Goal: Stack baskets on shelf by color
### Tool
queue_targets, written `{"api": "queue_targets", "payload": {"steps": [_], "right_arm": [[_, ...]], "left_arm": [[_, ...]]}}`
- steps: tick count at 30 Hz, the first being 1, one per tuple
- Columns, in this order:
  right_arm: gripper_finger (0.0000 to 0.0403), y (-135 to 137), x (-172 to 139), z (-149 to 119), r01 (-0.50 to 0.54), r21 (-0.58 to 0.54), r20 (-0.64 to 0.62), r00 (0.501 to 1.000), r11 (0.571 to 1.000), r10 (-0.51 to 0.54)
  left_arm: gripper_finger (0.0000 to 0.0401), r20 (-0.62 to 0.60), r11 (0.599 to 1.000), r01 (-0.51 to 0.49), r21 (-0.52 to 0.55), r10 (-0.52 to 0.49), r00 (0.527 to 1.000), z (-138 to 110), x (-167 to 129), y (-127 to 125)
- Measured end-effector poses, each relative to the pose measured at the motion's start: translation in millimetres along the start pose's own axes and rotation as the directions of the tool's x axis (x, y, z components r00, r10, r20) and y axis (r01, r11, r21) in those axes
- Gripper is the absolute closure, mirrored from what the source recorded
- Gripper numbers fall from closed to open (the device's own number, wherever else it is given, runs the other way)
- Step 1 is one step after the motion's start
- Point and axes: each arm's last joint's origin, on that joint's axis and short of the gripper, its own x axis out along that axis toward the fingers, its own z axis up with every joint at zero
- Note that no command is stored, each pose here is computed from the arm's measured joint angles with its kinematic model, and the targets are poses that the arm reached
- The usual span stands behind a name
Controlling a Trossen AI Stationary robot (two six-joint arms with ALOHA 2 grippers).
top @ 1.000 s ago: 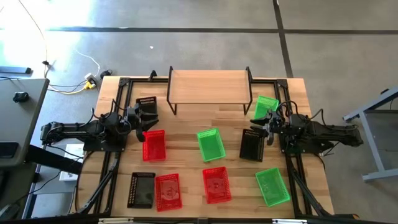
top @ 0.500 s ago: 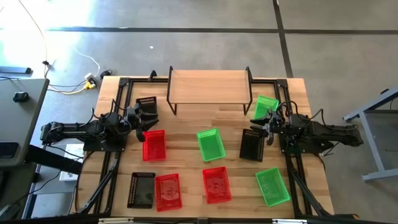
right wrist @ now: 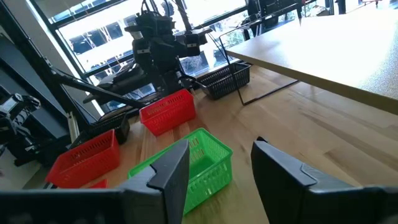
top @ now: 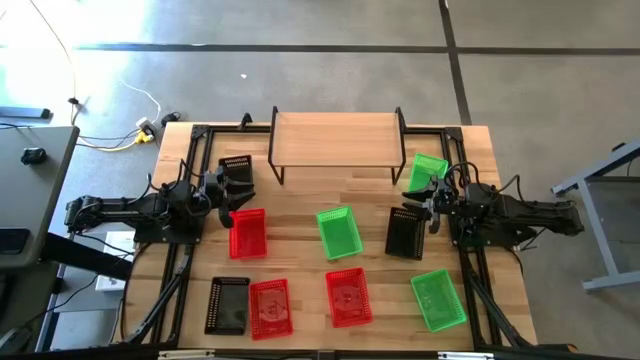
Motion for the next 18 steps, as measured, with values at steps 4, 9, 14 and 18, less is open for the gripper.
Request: {"api": "queue_targets", "payload": {"steps": [4,9,14,18], "right_arm": [[0.0245,0.0,0.0,0.0,0.0,0.0,0.0,1.0,1.0,0.0],[0.0245,0.0,0.0,0.0,0.0,0.0,0.0,1.0,1.0,0.0],[0.0245,0.0,0.0,0.0,0.0,0.0,0.0,1.0,1.0,0.0],[0.0245,0.0,0.0,0.0,0.0,0.024,0.0,1.0,1.0,0.0]], "left_arm": [[0.0268,0.0,1.0,0.0,0.0,0.0,1.0,0.0,0.0,0.0],[0.0268,0.0,1.0,0.0,0.0,0.0,1.0,0.0,0.0,0.0],[0.0268,0.0,1.0,0.0,0.0,0.0,1.0,0.0,0.0,0.0],[0.0268,0.0,1.0,0.0,0.0,0.0,1.0,0.0,0.0,0.0]]}}
